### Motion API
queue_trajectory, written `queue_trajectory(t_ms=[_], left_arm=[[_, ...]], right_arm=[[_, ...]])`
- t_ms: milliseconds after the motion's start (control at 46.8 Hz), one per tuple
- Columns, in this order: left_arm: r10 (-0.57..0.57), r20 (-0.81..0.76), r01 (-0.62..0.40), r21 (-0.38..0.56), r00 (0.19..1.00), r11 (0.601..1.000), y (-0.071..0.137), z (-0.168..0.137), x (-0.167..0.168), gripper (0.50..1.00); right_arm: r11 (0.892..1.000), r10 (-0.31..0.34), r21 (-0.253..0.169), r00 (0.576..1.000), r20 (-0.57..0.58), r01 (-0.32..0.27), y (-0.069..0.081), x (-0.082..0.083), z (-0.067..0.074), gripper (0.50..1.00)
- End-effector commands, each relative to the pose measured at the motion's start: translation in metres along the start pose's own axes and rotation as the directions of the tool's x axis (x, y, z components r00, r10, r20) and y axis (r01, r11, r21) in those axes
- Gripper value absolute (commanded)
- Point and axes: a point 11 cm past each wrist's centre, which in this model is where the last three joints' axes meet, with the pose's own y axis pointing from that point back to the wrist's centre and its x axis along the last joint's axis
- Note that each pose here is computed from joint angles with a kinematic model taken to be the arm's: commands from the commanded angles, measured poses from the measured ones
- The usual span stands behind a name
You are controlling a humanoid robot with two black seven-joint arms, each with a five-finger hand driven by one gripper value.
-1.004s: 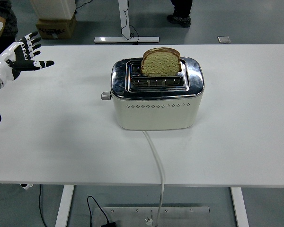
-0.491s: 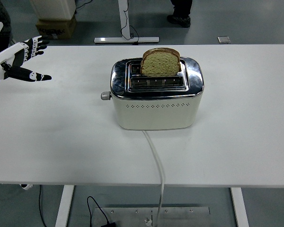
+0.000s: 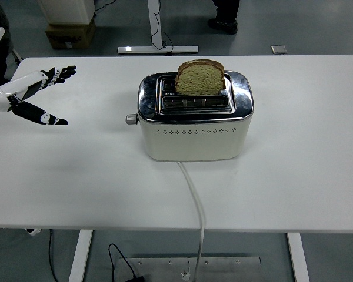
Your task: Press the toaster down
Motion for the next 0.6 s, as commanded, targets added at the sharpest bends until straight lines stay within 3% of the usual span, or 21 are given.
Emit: queue_trajectory(t_ms=[0,342,577], left_arm=[[-0.021,0.046,0.021,-0.011,0.999,1.0,0.0,0.008,-0.004,1.0],[-0.109,0.164,0.104,0.038,0.98,0.994,-0.001,0.002,-0.024,1.0],[-0.108,0.216,0.109,0.009,0.97,0.994,-0.008,0.009,-0.036,1.0]], right_arm=[[1.0,0.0,0.002,1.0,0.0,0.0,0.0,0.0,-0.001,0.998],[1.0,0.0,0.0,1.0,0.001,0.0,0.0,0.0,0.0,0.998],[1.0,0.0,-0.001,1.0,0.0,0.0,0.0,0.0,0.0,0.998]])
